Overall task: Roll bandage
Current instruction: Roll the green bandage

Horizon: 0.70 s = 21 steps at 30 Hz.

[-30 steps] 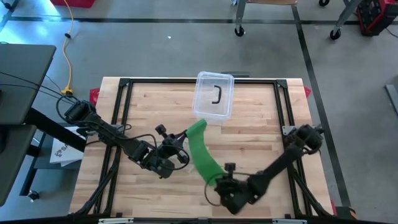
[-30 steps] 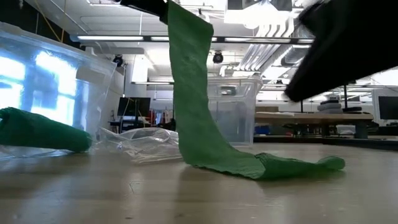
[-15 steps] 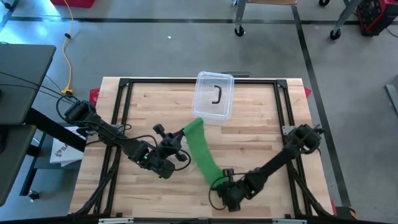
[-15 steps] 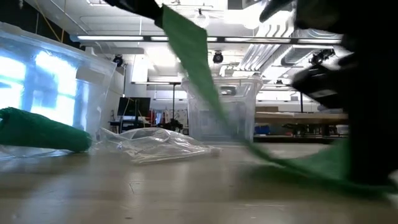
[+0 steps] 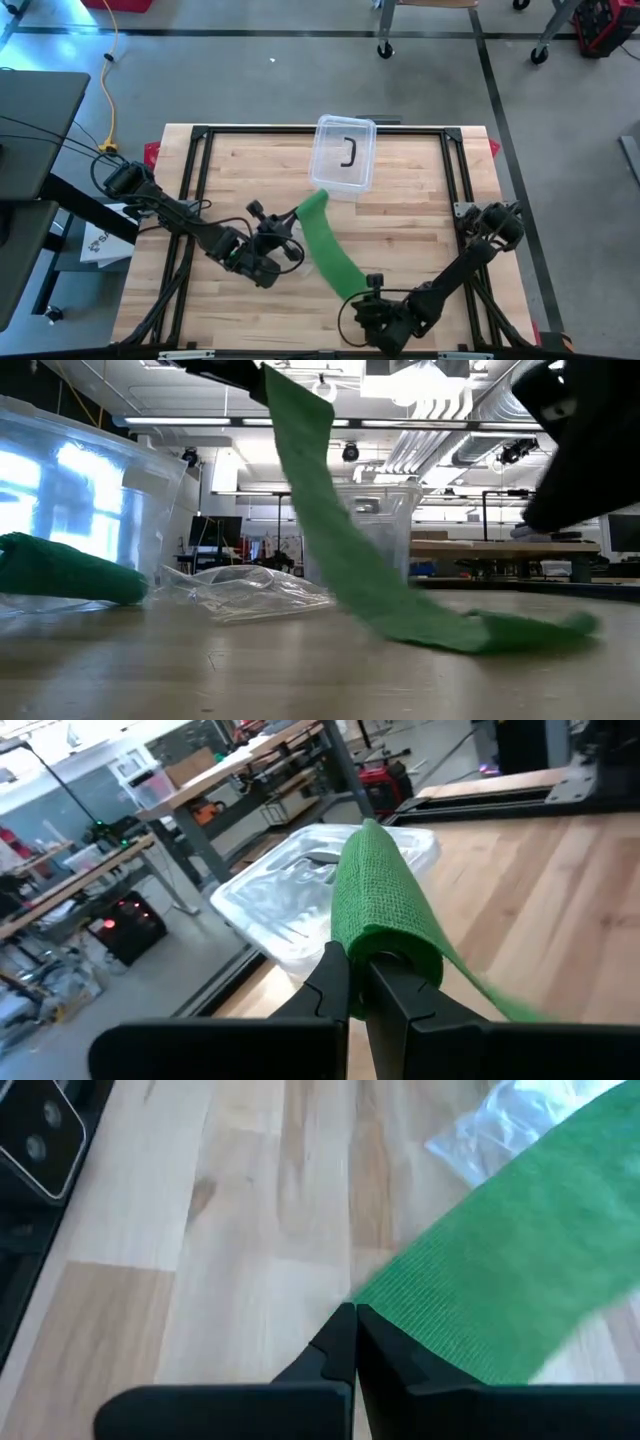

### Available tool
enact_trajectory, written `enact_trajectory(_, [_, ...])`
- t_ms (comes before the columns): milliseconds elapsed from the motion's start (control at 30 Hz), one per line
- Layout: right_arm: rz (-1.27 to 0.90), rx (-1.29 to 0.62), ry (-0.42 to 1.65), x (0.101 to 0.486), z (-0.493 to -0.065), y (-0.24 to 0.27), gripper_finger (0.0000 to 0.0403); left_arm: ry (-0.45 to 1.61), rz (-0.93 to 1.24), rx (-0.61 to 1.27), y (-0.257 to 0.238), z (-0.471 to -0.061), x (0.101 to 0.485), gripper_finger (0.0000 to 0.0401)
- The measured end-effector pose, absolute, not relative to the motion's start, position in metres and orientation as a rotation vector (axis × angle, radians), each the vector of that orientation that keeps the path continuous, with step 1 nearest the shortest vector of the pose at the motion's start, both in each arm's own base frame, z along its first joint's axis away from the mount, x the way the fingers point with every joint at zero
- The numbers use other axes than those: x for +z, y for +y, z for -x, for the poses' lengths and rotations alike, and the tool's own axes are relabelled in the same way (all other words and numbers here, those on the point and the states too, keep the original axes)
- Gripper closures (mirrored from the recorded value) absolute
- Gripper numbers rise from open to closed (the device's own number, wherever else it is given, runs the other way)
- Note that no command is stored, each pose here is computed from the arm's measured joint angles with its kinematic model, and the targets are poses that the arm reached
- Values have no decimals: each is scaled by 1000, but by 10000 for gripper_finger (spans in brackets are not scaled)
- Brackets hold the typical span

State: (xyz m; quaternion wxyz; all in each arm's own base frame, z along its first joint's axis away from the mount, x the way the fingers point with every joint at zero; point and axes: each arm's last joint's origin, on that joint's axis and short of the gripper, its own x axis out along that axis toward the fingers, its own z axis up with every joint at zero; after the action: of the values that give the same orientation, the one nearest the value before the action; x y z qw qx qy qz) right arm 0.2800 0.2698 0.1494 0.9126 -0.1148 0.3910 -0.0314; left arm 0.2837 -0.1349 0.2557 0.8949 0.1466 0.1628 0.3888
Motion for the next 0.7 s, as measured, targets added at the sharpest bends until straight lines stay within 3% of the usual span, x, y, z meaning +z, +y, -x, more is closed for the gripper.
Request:
enact_trajectory(300, [292,-188,769,168,-272,277,403,281,-270,670,-156,-287,268,396])
enact_trajectory(500, [296,-360,637,209,-237,283,402,212,-278,546,-184,-279,281,396])
enact_trajectory(700, [331,-254,418,257,-205,302,387,117,-326,391,-211,-266,299,396])
